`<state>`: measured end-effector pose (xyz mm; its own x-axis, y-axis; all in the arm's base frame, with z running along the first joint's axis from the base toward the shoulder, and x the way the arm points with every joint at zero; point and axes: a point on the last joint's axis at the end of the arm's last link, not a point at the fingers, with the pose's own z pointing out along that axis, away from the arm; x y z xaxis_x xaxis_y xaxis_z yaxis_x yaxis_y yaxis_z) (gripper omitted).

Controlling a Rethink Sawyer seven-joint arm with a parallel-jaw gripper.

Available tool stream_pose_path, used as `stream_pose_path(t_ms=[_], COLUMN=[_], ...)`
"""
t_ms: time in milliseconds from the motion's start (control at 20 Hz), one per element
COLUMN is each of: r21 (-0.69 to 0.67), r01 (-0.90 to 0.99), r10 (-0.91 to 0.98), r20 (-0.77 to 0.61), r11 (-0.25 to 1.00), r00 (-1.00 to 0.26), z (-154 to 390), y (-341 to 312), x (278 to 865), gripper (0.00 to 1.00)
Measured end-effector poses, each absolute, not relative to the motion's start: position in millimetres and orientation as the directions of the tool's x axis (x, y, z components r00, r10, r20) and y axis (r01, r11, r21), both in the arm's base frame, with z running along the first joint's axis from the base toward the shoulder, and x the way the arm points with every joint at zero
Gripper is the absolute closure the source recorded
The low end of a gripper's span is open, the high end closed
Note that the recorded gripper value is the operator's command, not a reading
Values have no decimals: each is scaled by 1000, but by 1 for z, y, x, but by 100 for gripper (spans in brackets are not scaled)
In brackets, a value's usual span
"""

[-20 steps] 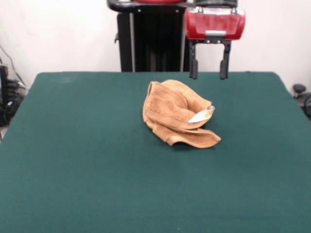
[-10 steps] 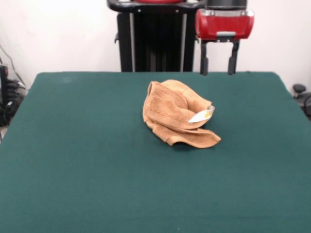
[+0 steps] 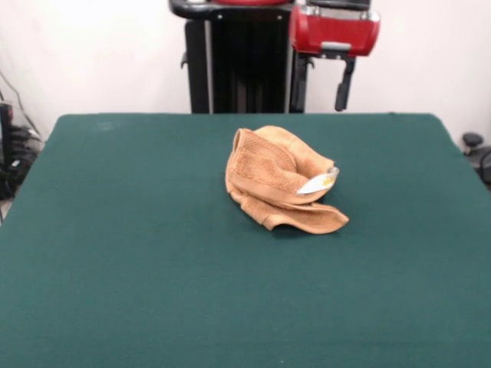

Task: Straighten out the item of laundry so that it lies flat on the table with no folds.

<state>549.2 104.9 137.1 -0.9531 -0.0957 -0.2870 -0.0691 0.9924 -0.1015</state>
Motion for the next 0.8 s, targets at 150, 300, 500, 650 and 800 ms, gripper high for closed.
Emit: stream_pose_path(t_ms=[150,300,500,650,800], r21=[-116,-119,-126,-137,-143], r01=[-67,-63,-58,-53,-52], r10=[-98,-95,-90,-86,-84], r20=[-288,-283,-267,-244,-227], r11=[991,991,990,989,988], r00=[-953,-954,-960,-966,-970], z=[139,135,125,112,103], y=[101,98,93,86,83], x=[548,548,548,546,544], gripper=[0,0,0,0,0])
